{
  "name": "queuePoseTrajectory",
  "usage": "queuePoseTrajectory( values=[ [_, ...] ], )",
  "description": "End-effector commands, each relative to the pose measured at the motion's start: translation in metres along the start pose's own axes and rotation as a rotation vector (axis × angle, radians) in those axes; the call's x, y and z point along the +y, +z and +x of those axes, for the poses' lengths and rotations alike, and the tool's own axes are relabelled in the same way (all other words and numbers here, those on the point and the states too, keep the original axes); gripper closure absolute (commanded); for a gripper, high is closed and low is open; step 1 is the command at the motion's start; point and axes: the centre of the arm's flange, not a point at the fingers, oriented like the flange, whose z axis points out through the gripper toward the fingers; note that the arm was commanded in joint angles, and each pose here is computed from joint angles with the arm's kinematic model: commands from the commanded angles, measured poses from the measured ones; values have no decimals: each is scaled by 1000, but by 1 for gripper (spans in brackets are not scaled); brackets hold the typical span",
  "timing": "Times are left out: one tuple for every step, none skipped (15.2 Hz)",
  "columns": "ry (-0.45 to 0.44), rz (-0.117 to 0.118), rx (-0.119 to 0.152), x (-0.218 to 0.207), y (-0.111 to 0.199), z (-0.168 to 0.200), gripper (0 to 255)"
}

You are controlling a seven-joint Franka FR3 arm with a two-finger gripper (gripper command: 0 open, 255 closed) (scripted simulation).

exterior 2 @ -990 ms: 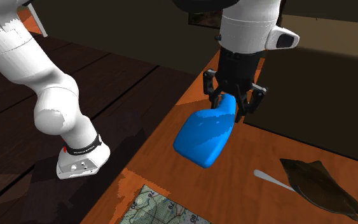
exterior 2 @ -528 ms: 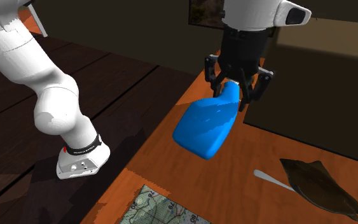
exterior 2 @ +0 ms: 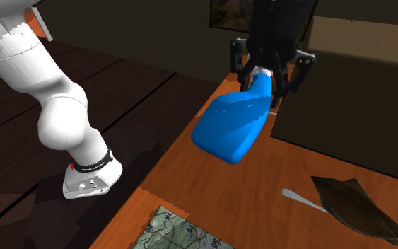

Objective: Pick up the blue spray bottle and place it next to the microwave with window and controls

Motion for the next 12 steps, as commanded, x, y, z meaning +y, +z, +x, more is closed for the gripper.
queuePoseTrajectory(
  values=[
    [0, 0, 0, 0, -11, 0, 255],
    [0, 0, 0, 0, -17, 0, 255],
    [0, 0, 0, 0, -22, 0, 255],
    [0, 0, 0, 0, -27, 0, 255],
    [0, 0, 0, 1, -32, -1, 255],
    [0, 0, 0, 1, -38, -1, 255],
    [0, 0, 0, 1, -43, -1, 255],
    [0, 0, 0, 1, -48, -1, 255],
    [0, 0, 0, 1, -53, -1, 255],
    [0, 0, 0, 1, -59, -2, 255],
    [0, 0, 0, 2, -64, -2, 255],
    [0, 0, 0, 2, -69, -2, 255]
  ],
)
